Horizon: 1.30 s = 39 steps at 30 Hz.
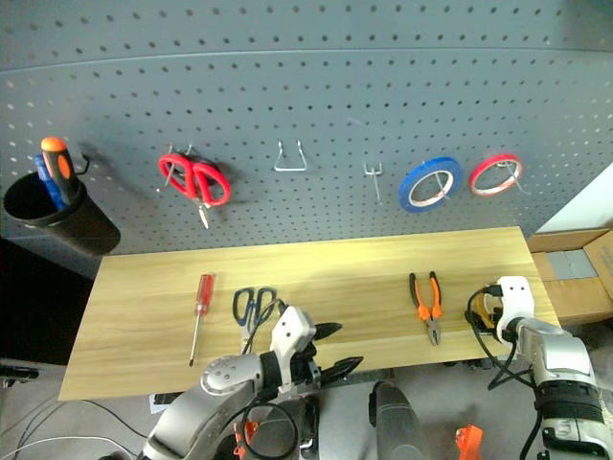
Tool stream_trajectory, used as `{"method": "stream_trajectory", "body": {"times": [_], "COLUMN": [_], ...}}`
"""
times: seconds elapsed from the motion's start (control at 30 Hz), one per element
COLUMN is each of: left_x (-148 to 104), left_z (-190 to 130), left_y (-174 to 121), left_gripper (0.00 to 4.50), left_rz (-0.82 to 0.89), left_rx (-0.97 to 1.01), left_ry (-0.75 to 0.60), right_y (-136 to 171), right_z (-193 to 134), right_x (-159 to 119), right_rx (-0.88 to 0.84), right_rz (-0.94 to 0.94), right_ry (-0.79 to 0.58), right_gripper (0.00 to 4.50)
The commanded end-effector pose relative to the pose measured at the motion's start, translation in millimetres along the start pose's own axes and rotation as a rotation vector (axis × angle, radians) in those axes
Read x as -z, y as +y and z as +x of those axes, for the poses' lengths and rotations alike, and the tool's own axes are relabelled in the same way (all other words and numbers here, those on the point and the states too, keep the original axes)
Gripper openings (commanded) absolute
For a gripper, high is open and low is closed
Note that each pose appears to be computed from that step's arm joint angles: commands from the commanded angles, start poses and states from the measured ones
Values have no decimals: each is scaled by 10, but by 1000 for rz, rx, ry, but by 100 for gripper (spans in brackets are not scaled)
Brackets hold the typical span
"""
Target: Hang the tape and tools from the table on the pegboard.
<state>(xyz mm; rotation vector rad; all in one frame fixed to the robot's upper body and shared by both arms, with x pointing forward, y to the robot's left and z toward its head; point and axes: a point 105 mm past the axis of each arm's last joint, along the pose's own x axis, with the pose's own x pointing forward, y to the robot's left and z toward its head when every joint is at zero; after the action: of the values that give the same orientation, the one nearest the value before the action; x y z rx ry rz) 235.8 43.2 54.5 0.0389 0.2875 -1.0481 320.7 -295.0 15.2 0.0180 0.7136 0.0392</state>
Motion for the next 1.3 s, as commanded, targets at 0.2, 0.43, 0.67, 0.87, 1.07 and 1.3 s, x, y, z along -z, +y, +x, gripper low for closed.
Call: {"method": "stream_trajectory", "body": {"times": [0.2,0.43,0.67,0.87,1.07,1.3], "left_x": [-204,-381,-496,-701,-895,-816], "left_z": [-58,-88,-166,-164,-138,-244], "left_y": [54,124,158,259,429,487], "left_gripper": [412,412,412,412,412,412], "left_rz": [41,106,207,194,191,192], "left_rx": [-14,-13,2,-15,-72,-131], "left_ry": [-53,-88,-104,-207,-282,-271], "right_y": [-70,270,976,1216,1570,2351], "right_z": [-42,-652,-1273,-1567,-1760,-1800], "right_x": [-5,-750,-809,-884,-1271,-1257], "right_rx": [69,37,35,65,-25,-273], "right_rz": [79,133,-25,-40,-146,-369], "right_ry": [-9,-592,-774,-873,-1031,-1090], "right_gripper": [114,10,10,10,10,10]}}
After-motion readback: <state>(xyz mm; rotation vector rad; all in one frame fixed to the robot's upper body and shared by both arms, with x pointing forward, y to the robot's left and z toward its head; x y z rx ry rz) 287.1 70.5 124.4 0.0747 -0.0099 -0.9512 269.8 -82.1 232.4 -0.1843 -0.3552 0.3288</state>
